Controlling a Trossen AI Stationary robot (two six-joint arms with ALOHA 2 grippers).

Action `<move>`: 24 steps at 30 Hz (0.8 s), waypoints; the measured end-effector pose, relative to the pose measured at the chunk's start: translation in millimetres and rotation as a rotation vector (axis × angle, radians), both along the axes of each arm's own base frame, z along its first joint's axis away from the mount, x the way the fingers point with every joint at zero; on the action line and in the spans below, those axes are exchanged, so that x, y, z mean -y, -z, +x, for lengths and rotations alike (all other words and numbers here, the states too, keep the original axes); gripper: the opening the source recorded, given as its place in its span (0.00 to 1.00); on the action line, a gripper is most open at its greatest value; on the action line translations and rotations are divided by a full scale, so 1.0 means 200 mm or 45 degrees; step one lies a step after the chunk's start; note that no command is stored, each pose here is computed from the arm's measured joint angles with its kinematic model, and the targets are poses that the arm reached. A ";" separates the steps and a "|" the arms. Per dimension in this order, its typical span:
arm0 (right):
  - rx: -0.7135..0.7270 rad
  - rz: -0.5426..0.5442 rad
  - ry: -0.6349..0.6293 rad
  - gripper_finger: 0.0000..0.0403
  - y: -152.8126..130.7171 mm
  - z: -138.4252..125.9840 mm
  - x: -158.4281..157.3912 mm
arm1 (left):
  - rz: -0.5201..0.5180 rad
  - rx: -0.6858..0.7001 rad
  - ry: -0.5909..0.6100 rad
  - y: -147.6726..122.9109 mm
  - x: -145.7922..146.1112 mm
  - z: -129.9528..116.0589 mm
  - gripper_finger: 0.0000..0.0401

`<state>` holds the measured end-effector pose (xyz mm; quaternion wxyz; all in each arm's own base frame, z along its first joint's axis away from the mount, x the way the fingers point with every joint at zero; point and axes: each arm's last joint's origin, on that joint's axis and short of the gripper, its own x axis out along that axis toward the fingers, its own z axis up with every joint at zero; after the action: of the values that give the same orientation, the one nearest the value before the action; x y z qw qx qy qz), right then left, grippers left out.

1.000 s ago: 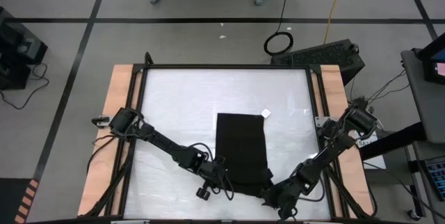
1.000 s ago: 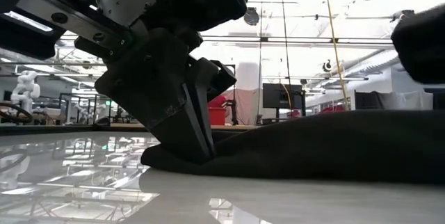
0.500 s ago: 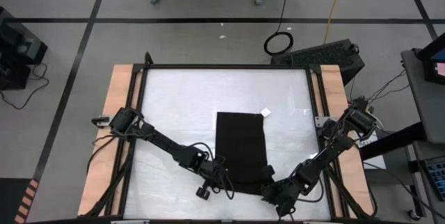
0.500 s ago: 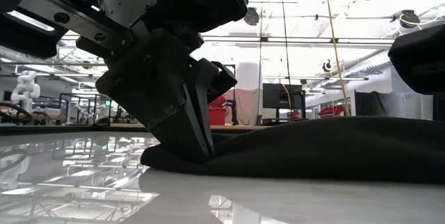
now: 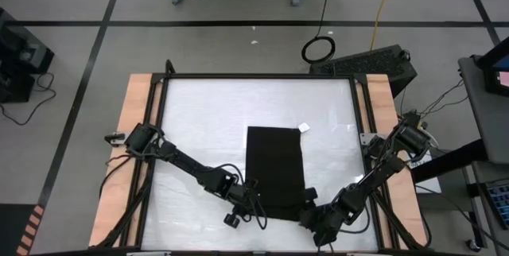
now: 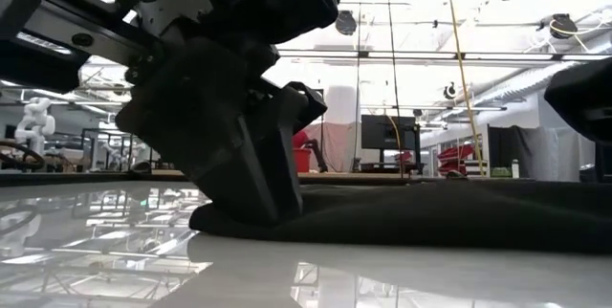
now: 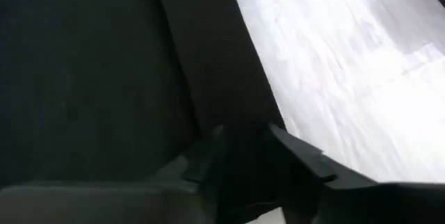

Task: Roll towel
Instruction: Roll the black towel

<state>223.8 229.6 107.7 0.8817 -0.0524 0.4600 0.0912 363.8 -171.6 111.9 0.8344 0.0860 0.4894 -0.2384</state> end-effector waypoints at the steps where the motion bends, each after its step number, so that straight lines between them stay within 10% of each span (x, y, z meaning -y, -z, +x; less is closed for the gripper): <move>1: -0.005 0.004 0.012 0.30 0.00 0.00 0.00 | -0.007 -0.005 0.016 0.00 0.00 0.00 0.34; 9: -0.018 0.012 0.051 0.02 0.01 0.00 0.01 | -0.041 -0.037 0.073 0.00 0.01 -0.02 0.50; 24: -0.039 0.113 0.122 0.01 0.01 0.01 0.01 | 0.051 -0.062 0.004 0.01 0.02 -0.04 0.43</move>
<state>225.3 228.6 104.7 0.8794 0.0104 0.4708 0.0699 356.6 -175.1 110.1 0.8200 0.0977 0.5140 -0.2321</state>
